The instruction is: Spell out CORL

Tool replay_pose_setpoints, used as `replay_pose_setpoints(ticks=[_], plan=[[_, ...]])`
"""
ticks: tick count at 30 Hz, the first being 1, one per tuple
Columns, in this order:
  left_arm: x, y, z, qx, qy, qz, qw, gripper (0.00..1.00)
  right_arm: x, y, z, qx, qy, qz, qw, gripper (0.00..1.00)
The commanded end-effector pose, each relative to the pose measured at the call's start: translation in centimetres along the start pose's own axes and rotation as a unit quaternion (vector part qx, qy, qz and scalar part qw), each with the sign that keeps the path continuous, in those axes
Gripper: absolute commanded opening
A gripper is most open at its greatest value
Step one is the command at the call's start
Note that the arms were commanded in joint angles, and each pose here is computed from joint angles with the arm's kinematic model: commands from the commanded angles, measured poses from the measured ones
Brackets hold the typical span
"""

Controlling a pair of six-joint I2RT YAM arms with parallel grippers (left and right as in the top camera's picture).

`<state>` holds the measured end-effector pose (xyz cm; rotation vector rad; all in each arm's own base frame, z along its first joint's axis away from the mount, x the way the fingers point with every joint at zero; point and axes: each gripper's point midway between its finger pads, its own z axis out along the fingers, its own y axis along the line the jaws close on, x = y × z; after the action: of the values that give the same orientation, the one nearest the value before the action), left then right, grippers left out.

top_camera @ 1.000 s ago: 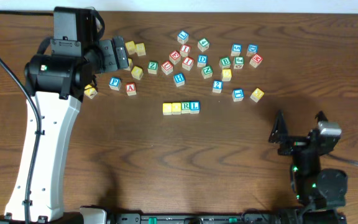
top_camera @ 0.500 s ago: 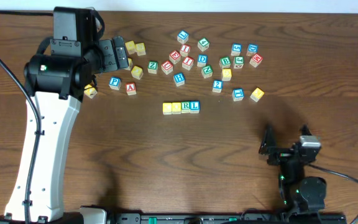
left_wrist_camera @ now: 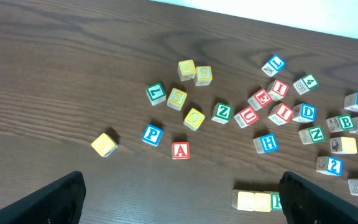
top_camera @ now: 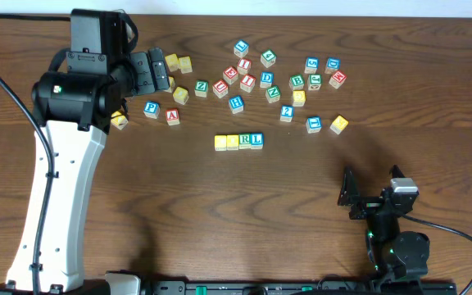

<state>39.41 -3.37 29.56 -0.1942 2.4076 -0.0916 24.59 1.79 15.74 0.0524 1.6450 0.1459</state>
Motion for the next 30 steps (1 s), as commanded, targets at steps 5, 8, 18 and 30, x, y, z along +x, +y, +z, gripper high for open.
replay_pose_setpoints(ticks=[5,8,18,30], plan=[[-0.3,0.2,-0.2,-0.004,-0.005,0.002,1.0,0.98,0.0,0.0,0.0,-0.001,0.0,0.008,1.0,1.0],[-0.3,0.2,-0.2,-0.004,-0.005,0.002,1.0,0.98,0.0,0.0,0.0,-0.001,0.0,0.008,1.0,0.99],[0.8,0.5,-1.1,-0.008,0.012,0.003,1.0,0.98,0.0,0.0,0.0,-0.001,0.0,0.008,1.0,0.99],[5.4,3.2,-3.0,0.008,-0.114,-0.019,0.993,0.98,0.0,0.0,0.0,-0.001,0.0,0.008,1.0,0.99]])
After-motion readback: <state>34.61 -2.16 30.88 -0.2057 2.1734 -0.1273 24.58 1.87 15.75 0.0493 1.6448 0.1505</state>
